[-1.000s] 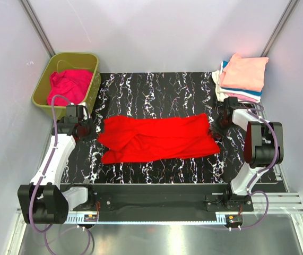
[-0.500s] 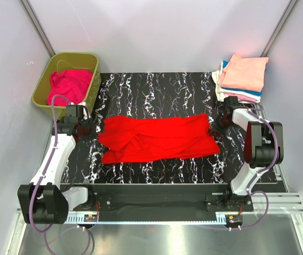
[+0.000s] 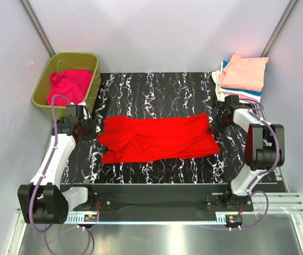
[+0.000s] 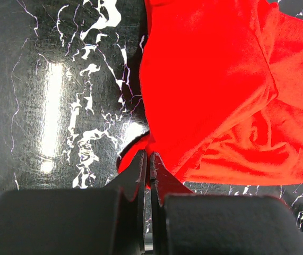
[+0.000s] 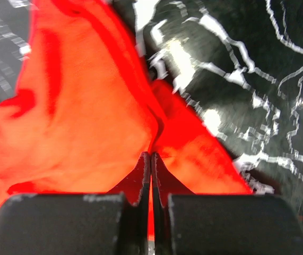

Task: Fold and stack the t-shirts
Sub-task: Flatten the tshirt out

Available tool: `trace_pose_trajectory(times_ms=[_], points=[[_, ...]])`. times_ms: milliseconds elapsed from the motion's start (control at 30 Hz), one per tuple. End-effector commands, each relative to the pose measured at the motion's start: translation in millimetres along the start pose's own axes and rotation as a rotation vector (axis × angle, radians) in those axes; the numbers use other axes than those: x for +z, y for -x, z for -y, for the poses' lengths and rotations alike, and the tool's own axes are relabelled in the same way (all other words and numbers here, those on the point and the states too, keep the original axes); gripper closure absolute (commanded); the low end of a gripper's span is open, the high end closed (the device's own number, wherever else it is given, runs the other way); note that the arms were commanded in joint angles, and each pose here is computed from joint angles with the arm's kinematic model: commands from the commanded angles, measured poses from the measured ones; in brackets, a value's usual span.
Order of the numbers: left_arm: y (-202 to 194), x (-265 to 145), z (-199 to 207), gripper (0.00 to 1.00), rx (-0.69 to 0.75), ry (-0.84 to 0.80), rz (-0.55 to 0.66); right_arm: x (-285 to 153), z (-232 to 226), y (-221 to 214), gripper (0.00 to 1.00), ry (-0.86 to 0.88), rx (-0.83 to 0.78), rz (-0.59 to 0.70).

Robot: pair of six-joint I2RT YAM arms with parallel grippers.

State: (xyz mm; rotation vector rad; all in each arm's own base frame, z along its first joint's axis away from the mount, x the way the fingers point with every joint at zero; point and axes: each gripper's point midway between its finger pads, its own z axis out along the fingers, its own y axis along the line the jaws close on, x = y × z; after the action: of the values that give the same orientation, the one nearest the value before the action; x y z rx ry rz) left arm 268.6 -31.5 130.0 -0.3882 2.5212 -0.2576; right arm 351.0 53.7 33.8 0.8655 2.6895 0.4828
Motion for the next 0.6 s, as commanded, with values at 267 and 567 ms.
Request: trace_pose_trajectory(times_ms=[267,567], points=[[74.6,-113.4,37.4,1.00,0.014,-0.098,0.290,-198.0,-101.1,40.6,1.00,0.300,-0.067,0.330],[117.1,-275.9,75.4,1.00,0.075,-0.254,0.642,-392.7,-128.7,9.4,1.00,0.555,-0.093,0.695]])
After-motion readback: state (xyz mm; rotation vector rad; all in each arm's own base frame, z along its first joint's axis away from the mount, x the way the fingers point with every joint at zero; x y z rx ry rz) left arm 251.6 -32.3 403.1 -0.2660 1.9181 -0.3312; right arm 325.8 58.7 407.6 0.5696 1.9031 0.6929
